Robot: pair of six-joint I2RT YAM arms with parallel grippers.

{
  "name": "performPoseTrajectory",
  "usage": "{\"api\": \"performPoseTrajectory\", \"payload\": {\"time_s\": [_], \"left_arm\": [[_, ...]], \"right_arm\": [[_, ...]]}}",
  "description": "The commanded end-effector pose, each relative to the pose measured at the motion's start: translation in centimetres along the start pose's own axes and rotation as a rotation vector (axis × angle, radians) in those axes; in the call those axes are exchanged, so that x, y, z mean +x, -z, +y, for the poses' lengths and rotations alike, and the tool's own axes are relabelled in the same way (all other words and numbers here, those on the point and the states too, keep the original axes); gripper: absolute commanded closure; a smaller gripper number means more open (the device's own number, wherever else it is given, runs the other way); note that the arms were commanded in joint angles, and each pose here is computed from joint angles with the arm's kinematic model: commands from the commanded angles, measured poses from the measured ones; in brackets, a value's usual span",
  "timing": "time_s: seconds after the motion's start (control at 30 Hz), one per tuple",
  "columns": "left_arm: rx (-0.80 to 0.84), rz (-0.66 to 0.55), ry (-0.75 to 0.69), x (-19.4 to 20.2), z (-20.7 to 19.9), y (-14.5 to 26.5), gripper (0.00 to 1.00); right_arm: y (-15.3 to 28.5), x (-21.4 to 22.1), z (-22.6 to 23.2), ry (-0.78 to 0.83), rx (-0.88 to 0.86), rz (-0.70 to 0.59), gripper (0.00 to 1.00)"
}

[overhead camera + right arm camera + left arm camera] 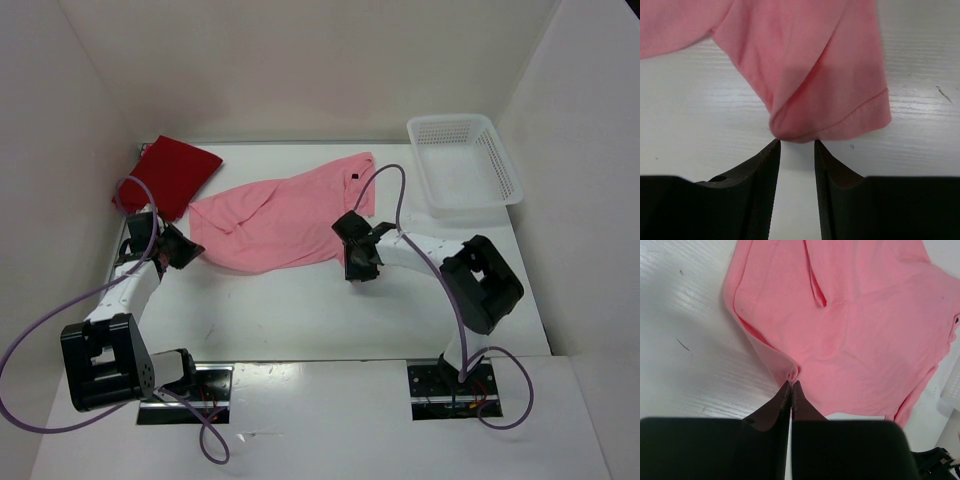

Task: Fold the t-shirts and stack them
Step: Flatten out the tshirt

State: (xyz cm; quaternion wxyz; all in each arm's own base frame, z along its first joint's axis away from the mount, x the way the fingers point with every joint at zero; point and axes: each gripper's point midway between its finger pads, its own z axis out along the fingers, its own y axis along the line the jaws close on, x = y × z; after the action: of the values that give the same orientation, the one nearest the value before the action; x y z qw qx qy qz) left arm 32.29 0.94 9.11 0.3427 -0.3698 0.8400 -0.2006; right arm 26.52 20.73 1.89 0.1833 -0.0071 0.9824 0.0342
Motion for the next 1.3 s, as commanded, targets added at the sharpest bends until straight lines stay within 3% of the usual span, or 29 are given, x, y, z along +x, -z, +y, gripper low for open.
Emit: {"api": "performPoseTrajectory", "payload": {"time_s": [0.0, 0.13, 0.3, 0.47, 0.73, 0.87, 0.9, 0.97, 1.0, 1.07, 1.17, 1.27], "left_arm": [[0.047, -0.033, -0.031, -0.7, -1.0, 0.4, 0.98], [0.047, -0.033, -0.031, -0.7, -1.0, 0.4, 0.97], [0.047, -0.033, -0.031, -0.7, -1.0, 0.4, 0.98], [0.052, -0.039, -0.033, -1.0, -1.3, 0.5, 1.00], [0.076, -0.018, -0.042, -1.1, -2.6, 0.9, 1.00], [0.168, -0.015, -0.076, -2.0, -6.0, 2.7, 1.00], [0.204, -0.014, -0.074, -2.4, -7.1, 3.2, 1.00], [0.340, 0.016, -0.079, -4.0, -11.7, 5.0, 1.00], [0.399, 0.005, -0.096, -4.8, -14.0, 6.4, 1.00], [0.455, -0.128, -0.161, -9.1, -18.4, 11.1, 1.00], [0.519, -0.320, -0.188, -14.5, -21.1, 18.4, 1.00], [0.582, -0.358, -0.192, -16.1, -23.0, 22.2, 1.00]], "right_arm": [[0.1, -1.8, 0.1, 0.010, 0.046, -0.054, 0.61], [-0.4, -2.1, 0.1, -0.001, 0.061, -0.065, 0.61], [-1.2, -1.4, -0.2, 0.009, 0.082, -0.026, 0.78], [1.8, -2.4, 1.1, -0.007, -0.008, -0.060, 0.97], [8.4, -4.0, 1.6, -0.054, -0.177, -0.111, 1.00], [15.0, -7.6, 0.9, -0.120, -0.331, -0.236, 1.00], [18.9, -10.4, 0.2, -0.152, -0.381, -0.342, 1.00], [23.0, -12.2, -0.6, -0.172, -0.419, -0.416, 1.00], [27.8, -14.5, -0.5, -0.179, -0.468, -0.523, 1.00], [35.2, -16.7, -0.7, -0.178, -0.520, -0.674, 1.00], [44.7, -18.7, -2.0, -0.204, -0.575, -0.882, 1.00], [52.9, -19.0, -2.9, -0.213, -0.656, -1.063, 1.00]]}}
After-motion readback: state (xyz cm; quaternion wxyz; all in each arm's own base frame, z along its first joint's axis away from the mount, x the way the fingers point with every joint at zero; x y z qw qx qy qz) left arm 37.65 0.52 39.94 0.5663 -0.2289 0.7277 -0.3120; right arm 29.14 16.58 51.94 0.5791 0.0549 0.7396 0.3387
